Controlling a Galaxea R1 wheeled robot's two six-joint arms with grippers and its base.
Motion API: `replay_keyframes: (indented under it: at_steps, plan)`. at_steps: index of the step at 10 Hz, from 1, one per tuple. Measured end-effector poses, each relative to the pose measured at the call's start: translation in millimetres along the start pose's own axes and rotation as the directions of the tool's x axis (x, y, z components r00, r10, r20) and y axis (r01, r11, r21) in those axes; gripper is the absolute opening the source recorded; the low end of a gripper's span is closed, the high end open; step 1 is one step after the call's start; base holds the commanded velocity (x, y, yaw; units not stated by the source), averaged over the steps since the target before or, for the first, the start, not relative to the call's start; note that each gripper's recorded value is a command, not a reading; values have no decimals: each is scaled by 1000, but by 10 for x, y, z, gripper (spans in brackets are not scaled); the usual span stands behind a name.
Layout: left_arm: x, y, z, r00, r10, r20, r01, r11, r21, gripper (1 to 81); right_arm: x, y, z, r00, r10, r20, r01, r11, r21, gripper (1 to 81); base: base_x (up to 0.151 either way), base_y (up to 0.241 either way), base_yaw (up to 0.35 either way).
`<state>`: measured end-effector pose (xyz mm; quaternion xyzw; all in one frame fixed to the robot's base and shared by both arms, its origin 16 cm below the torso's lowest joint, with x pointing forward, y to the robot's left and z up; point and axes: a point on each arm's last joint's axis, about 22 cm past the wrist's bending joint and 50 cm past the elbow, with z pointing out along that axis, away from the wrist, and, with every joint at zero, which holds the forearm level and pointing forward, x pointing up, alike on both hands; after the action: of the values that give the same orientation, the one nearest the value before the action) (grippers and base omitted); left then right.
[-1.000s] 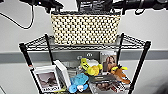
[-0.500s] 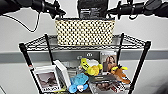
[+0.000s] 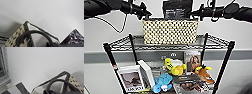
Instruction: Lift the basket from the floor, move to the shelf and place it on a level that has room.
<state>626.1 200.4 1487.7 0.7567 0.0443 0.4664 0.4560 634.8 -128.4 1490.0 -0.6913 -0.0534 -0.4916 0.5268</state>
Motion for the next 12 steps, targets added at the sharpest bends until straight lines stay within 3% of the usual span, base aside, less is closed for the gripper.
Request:
replay_keyframes:
  at_steps: [1, 2, 6, 7, 8, 12]
  plan:
    - [-5, 3, 1, 1000, 1, 1, -1, 1000, -1, 10, 3, 5, -3, 1000, 0, -1, 0, 1000, -1, 10, 0, 0, 0]
    - [-23, -1, 3, 1000, 12, 5, -12, 1000, 1, 811, 10, 11, -14, 1000, 1, -3, -1, 1000, -1, 10, 0, 0, 0]
    - [-56, 25, -52, 1000, 26, 2, -26, 999, -19, 811, -24, 1, -156, 1000, -3, -4, 3, 1000, 10, 10, 0, 0, 0]
    - [-64, 27, -64, 1000, 27, 2, -27, 999, -22, 811, -33, -11, -176, 1000, 4, -2, -4, 1000, 13, 811, 0, 0, 0]
    - [-55, 18, -78, 1000, 26, 0, -26, 999, -21, 811, -23, -15, -185, 1000, -22, -4, 22, 1000, 12, 811, 0, 0, 0]
    - [-83, 27, -139, 999, 33, 5, -33, 999, -25, 811, -64, -30, -199, 1000, -22, 4, 22, 1000, 16, 811, 0, 0, 0]
